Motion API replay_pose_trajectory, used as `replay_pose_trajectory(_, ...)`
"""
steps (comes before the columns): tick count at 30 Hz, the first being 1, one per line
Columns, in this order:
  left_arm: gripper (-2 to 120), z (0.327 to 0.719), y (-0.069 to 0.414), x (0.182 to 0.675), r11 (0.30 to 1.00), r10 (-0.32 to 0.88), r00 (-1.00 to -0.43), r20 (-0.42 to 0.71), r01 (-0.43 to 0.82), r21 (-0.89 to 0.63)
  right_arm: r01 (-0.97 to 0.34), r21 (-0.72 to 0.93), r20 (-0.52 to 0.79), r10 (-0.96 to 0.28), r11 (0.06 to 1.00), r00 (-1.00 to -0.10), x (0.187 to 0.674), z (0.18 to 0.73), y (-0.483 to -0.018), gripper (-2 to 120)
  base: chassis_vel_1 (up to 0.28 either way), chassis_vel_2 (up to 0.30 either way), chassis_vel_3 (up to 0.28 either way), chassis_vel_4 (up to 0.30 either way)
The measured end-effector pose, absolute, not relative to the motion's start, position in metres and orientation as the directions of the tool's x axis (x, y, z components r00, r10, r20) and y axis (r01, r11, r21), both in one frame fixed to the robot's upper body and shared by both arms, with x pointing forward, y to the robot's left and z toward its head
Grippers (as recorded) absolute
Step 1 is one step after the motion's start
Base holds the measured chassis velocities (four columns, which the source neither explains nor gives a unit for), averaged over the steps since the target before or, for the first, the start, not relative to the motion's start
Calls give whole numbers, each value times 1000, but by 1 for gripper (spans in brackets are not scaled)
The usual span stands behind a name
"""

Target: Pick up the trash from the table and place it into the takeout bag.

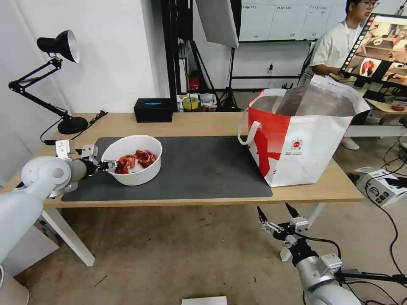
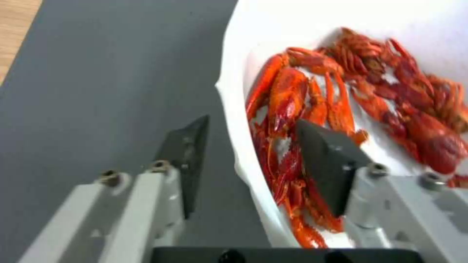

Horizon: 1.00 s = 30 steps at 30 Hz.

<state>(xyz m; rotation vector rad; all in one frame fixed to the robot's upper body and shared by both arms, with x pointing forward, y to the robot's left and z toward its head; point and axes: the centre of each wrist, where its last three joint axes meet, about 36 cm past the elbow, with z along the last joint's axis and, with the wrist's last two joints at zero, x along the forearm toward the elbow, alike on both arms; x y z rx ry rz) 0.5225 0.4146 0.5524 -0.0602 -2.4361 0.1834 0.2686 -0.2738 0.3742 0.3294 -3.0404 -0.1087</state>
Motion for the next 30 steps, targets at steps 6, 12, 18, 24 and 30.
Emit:
replay_pose_trajectory(6, 20, 554, 410, 522, 989, 101, -766, 635, 8, -147, -211, 79, 73, -216, 974, -974, 269, 374, -274, 100, 0, 0, 0, 0)
replay_pose_trajectory(12, 2, 556, 409, 521, 987, 115, -766, 632, 15, -161, -211, 79, 73, -216, 974, -974, 269, 374, -274, 100, 0, 0, 0, 0)
replay_pose_trajectory(18, 0, 561, 406, 518, 985, 119, -770, 626, 13, -172, -211, 79, 73, -216, 974, -974, 269, 374, -274, 100, 0, 0, 0, 0)
replay_pose_trajectory(24, 0, 571, 402, 515, 985, 130, -780, 612, 28, -173, -211, 79, 73, -216, 974, -974, 269, 374, -274, 100, 0, 0, 0, 0)
replay_pose_trajectory(30, 0, 595, 380, 512, 975, 195, -807, 557, 101, -196, -211, 79, 73, -216, 974, -974, 269, 374, -274, 100, 0, 0, 0, 0)
